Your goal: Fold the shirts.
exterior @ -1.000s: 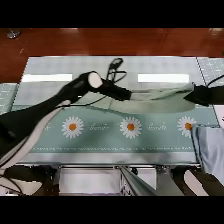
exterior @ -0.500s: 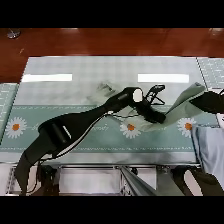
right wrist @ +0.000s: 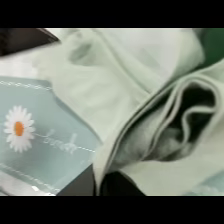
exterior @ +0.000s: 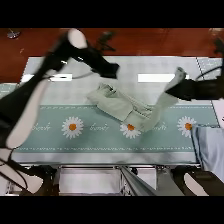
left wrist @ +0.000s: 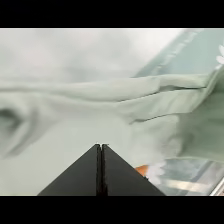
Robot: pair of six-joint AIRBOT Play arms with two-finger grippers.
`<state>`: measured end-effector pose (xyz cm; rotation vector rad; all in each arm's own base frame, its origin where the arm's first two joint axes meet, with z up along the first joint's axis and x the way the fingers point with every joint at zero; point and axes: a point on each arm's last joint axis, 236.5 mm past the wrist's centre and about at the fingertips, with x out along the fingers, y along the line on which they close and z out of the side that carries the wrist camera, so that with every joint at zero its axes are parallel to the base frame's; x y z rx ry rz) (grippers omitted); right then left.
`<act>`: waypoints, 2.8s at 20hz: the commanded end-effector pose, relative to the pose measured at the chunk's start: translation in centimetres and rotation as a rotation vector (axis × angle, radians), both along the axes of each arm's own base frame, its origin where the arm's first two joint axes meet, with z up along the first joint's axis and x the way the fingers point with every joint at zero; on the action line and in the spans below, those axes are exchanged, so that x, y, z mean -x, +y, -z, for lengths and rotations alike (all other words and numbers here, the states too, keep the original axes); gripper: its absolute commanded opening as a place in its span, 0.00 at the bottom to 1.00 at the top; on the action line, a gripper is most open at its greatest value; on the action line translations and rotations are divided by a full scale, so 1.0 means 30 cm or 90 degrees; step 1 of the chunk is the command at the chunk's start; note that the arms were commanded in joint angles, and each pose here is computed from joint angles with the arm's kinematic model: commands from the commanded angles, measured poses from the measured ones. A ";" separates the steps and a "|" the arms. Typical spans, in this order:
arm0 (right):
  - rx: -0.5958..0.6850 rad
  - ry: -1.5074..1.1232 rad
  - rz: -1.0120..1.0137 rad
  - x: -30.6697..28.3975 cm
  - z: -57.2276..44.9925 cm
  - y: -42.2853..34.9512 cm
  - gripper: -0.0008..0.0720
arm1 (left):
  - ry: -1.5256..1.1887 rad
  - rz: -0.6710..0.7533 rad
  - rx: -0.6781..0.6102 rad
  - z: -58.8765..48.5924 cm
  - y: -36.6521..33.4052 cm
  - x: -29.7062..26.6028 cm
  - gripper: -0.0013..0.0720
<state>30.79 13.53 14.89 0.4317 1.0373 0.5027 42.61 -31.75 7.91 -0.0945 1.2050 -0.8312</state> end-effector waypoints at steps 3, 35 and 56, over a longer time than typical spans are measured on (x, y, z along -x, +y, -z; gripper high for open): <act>-0.024 0.001 -0.152 -0.185 0.044 0.423 0.04 | -0.100 -0.133 -0.023 -0.263 0.509 0.110 0.05; -0.185 0.313 0.248 0.044 0.791 0.080 0.86 | -0.041 -0.359 0.093 0.124 0.578 0.510 0.05; 0.060 0.058 0.052 -0.365 -0.242 -0.234 0.04 | -0.041 -0.361 0.096 0.121 0.575 0.508 0.05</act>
